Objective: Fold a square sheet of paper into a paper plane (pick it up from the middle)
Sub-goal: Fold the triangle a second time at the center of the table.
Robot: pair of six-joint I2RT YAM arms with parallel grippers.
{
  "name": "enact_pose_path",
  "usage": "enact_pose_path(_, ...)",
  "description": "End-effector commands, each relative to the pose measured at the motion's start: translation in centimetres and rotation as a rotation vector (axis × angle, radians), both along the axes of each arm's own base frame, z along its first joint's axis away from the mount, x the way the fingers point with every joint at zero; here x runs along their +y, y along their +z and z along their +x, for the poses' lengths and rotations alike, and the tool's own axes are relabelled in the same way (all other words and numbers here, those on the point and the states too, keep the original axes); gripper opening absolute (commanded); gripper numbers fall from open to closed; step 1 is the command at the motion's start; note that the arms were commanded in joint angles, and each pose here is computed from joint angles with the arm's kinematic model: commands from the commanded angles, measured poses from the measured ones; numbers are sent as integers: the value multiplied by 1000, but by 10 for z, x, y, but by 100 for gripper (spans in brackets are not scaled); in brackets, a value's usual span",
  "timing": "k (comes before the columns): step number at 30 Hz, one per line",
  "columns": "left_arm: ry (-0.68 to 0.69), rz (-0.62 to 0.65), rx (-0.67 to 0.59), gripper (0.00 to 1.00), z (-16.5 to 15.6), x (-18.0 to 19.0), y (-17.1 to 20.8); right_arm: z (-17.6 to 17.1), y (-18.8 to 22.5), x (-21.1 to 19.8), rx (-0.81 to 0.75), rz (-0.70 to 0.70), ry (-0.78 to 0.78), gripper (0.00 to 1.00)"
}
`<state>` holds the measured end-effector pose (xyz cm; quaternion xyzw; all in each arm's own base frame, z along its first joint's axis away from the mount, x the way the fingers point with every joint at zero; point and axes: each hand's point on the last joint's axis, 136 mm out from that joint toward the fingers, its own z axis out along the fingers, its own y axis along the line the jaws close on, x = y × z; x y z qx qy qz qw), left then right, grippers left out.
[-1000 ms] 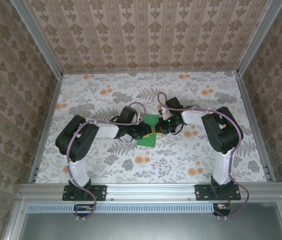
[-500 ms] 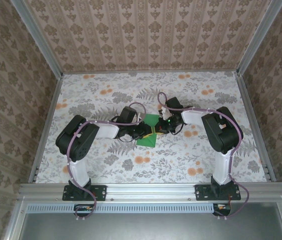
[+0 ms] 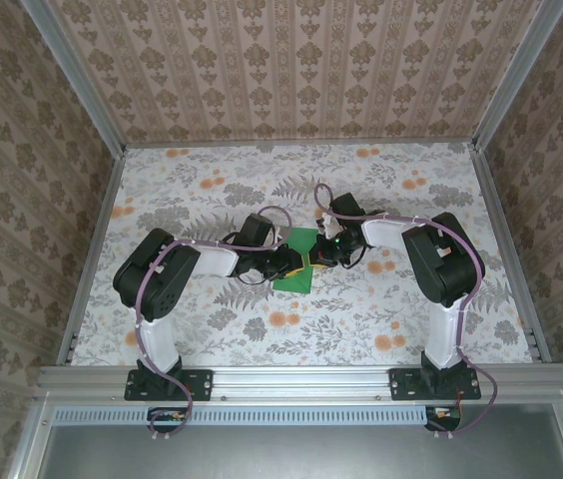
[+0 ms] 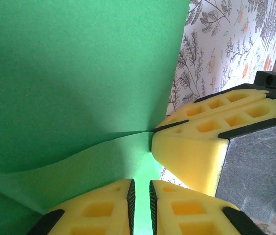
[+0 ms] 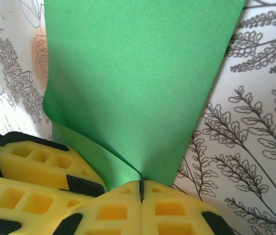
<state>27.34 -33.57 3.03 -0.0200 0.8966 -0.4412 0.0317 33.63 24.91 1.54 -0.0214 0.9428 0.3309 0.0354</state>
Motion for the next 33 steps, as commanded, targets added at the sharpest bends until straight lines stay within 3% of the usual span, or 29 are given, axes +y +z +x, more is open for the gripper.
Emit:
enact_pose_path(1,0,51,43,19,-8,7,-16,-2,-11,-13,19,-81,-15,11)
enact_pose_path(4,11,84,63,17,-13,13,-23,3,3,-19,-23,-103,-55,22)
enact_pose_path(8,25,105,82,15,-17,18,-29,9,17,-30,-89,-139,-116,24)
enact_pose_path(15,33,118,97,13,-19,19,-33,0,25,-14,-99,-72,-60,12)
enact_pose_path(21,39,125,104,11,-19,20,-36,-8,16,6,-58,-47,1,8)
enact_pose_path(33,18,92,53,10,-13,14,-18,-14,-18,-13,0,-185,14,7)
